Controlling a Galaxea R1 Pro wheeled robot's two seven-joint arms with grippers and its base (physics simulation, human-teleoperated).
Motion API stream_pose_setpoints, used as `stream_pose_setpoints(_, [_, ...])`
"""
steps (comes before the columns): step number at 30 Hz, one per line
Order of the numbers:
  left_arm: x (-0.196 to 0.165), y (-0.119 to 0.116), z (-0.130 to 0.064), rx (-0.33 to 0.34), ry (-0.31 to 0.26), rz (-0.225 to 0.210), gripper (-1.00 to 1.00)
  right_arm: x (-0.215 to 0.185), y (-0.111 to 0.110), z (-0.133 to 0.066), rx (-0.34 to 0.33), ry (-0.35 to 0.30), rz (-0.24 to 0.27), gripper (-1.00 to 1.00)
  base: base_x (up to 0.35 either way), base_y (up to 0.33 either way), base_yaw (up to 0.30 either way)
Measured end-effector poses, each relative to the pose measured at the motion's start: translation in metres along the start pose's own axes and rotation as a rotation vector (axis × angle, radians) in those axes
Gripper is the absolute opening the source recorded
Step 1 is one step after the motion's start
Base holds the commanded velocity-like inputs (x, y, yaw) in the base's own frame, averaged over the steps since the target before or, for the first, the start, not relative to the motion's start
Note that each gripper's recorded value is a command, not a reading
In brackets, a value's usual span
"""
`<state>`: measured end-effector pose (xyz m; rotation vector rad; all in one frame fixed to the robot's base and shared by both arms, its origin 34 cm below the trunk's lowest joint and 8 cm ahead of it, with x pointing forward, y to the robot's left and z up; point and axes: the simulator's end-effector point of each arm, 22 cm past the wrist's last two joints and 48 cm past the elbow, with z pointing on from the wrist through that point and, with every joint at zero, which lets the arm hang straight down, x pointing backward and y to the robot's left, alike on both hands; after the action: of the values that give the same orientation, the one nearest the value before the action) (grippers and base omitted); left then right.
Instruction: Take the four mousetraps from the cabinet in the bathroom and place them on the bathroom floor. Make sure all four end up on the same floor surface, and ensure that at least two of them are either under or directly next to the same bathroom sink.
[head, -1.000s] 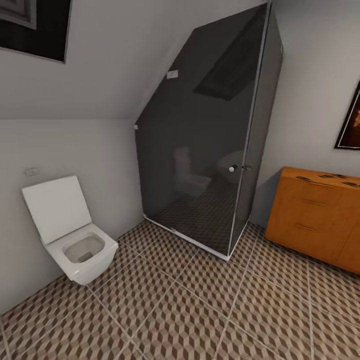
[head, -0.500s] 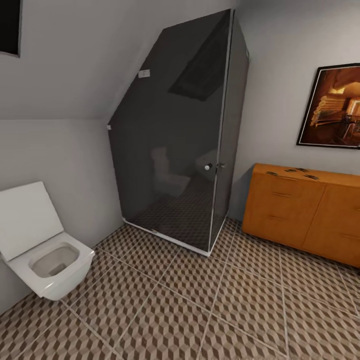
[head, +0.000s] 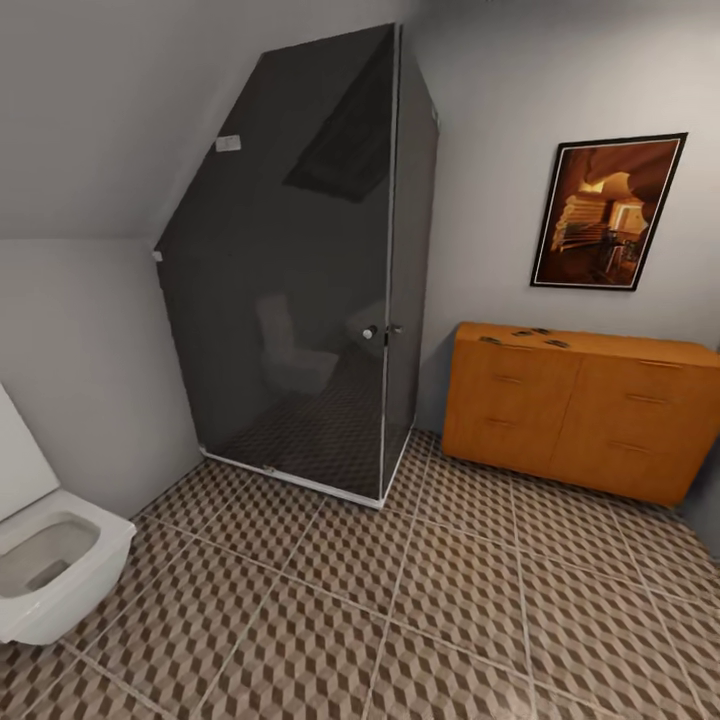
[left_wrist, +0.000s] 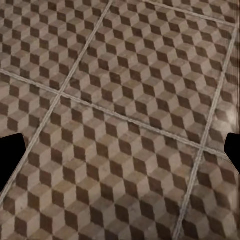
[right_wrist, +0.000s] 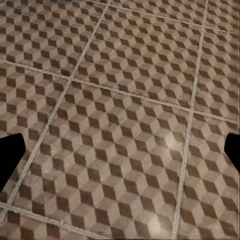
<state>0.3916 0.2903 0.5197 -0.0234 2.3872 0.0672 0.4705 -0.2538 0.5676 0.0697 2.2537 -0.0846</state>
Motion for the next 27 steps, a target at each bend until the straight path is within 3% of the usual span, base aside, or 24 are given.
stream_pose_setpoints(27, [0.0000,0.0006,0.0000,0.000,0.000,0.001,1.00,0.0000,-0.0007,0.0001,0.001,0.000,-0.001,1.00,0.000,0.000,-0.292])
